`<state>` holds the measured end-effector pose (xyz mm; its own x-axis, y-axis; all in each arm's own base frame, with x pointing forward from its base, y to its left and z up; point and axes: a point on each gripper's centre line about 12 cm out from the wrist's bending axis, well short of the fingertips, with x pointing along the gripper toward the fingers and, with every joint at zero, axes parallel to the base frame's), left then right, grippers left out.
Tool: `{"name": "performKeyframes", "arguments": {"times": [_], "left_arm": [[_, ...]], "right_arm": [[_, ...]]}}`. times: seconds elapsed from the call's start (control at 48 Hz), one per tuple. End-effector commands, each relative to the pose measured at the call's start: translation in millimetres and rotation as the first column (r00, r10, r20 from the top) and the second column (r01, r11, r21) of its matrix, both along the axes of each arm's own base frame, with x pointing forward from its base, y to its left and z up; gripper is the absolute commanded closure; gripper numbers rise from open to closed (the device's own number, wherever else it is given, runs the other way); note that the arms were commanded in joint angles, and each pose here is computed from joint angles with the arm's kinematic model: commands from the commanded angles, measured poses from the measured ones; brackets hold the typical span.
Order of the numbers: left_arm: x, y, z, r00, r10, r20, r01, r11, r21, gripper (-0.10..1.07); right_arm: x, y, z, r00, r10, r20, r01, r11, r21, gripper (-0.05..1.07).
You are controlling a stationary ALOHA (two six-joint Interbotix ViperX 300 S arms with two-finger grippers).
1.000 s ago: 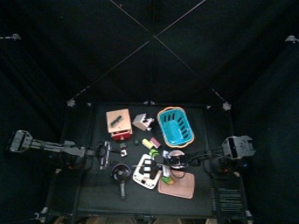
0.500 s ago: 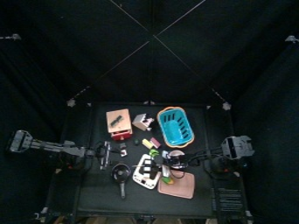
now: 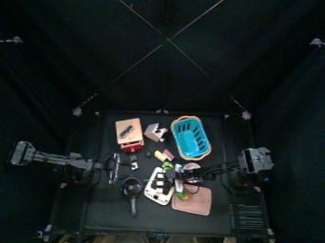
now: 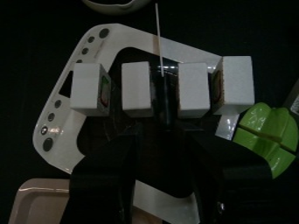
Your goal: Grab pairing knife handle
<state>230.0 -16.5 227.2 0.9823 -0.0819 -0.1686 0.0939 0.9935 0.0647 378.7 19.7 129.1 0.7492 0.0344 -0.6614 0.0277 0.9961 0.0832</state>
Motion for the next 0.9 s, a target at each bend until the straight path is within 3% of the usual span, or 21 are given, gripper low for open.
{"name": "performKeyframes", "arguments": {"times": [0.0, 0.521, 0.875], "left_arm": [[2, 0.6, 4.6, 1.000, 0.003, 0.017, -0.003, 1.000, -0.003, 0.14], [2, 0.6, 3.4, 1.000, 0.003, 0.014, -0.003, 1.000, -0.002, 0.14], [2, 0.6, 3.4, 1.000, 0.003, 0.014, -0.003, 1.000, -0.003, 0.14]], "right_arm": [[7, -5, 14.0, 0.999, -0.013, 0.041, 0.013, 1.000, 0.001, 0.28], [8, -11, 2.7, 1.000, -0.028, 0.002, 0.028, 1.000, -0.001, 0.28], [7, -12, 1.7, 1.000, -0.028, -0.004, 0.028, 1.000, -0.002, 0.42]]}}
